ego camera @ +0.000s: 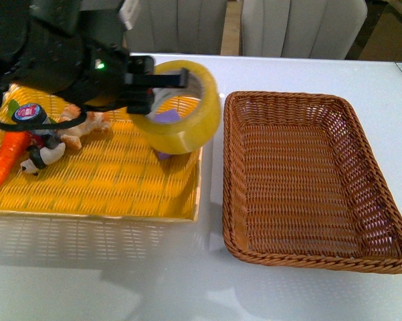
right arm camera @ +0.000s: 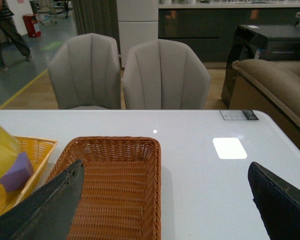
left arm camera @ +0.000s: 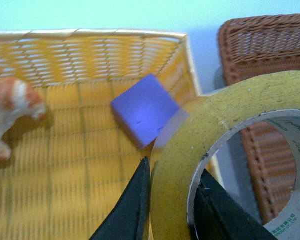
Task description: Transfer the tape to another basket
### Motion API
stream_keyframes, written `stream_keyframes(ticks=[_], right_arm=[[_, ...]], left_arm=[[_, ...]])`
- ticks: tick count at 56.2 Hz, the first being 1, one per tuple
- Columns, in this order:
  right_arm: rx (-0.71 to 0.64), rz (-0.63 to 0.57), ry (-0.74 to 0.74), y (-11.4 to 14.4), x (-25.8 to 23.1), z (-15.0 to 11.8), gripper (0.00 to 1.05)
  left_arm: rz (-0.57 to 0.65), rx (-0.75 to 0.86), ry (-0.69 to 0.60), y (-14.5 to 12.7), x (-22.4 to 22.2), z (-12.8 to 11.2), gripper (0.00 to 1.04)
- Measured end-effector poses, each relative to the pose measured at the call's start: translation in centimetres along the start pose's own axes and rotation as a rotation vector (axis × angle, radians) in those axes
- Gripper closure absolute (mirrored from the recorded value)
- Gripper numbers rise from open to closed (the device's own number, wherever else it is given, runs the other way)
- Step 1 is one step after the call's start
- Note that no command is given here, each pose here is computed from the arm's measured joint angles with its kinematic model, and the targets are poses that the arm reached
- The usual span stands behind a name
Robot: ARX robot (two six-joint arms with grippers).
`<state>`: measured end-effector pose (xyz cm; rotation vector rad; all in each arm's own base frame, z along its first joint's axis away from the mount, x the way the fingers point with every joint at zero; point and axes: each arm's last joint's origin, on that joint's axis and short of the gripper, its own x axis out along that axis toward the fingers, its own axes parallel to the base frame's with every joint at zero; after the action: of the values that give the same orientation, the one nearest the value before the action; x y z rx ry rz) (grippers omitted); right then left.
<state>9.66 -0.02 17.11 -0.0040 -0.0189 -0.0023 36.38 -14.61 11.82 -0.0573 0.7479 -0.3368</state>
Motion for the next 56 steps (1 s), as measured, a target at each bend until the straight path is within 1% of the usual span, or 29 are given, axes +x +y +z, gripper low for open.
stream_keyframes(ticks=[6, 10, 17, 26, 37, 56], right_arm=[[0.0, 0.0, 0.0, 0.0, 0.0, 0.0, 0.09], [0.0, 0.0, 0.0, 0.0, 0.0, 0.0, 0.09], [0.0, 0.0, 0.0, 0.0, 0.0, 0.0, 0.09], [0.0, 0.0, 0.0, 0.0, 0.0, 0.0, 0.09], [0.0, 0.0, 0.0, 0.0, 0.0, 0.0, 0.09], [0.0, 0.0, 0.0, 0.0, 0.0, 0.0, 0.09]], left_arm=[[-0.039, 0.011, 0.0, -2.6, 0.9, 0.8, 0.89], [-0.065, 0.018, 0.012, -4.3, 1.7, 0.8, 0.89], [-0.11, 0.038, 0.049, -7.1, 3.2, 0.0, 0.89], [-0.158, 0.042, 0.09, -9.9, 4.6, -1.0, 0.89], [-0.176, 0.046, 0.126, -11.7, 6.0, -1.9, 0.89], [-0.179, 0.029, 0.175, -12.7, 7.3, -3.6, 0.89]])
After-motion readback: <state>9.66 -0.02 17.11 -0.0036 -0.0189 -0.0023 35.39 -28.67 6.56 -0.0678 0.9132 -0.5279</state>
